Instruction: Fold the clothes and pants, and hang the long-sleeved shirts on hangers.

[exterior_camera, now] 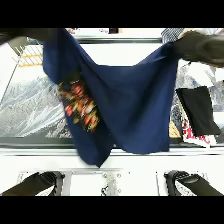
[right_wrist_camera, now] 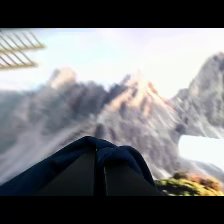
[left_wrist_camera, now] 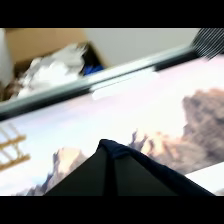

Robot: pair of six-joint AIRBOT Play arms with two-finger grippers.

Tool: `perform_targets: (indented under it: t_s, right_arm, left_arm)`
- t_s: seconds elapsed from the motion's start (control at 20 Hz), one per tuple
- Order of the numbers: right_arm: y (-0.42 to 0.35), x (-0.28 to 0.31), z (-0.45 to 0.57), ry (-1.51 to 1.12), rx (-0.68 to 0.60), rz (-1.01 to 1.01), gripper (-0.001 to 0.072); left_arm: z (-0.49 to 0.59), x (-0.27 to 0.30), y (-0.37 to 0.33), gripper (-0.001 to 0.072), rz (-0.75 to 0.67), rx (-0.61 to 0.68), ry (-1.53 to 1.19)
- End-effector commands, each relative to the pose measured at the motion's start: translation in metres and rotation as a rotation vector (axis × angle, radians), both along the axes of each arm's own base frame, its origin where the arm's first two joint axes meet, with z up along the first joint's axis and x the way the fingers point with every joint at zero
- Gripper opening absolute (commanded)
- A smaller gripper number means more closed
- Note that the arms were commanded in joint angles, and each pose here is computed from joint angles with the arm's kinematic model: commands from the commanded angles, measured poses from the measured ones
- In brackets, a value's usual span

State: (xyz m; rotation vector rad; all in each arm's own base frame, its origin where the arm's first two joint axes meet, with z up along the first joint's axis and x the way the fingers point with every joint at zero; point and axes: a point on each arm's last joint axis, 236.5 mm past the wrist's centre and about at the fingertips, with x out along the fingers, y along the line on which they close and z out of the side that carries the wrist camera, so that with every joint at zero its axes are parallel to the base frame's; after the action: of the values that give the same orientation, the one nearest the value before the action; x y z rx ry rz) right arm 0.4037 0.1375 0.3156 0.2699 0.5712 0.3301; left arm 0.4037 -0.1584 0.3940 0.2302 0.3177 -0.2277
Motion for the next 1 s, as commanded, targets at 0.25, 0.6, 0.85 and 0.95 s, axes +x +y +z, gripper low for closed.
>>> perform_targets:
  t_s: [0.25,0.6,0.85,0.95]
  right_arm:
    - [-0.037,0.165,-0.136,0.015,-0.108,-0.157,0.003]
    - [-0.11,0.141,-0.105,0.027,-0.126,-0.232,0.0652]
    - [-0.114,0.052,-0.11,0.14,-0.224,-0.158,0.0651]
    - [-0.109,0.019,-0.128,0.173,-0.22,-0.146,0.0652]
  left_arm:
    - [-0.212,0.18,-0.001,0.0242,0.08,0.014,0.269]
    - [-0.263,0.147,0.075,0.0717,0.272,-0.099,0.584]
    - [-0.333,0.069,0.09,0.0718,0.297,-0.287,0.883]
    - [-0.385,0.022,0.091,0.0717,0.351,-0.322,0.996]
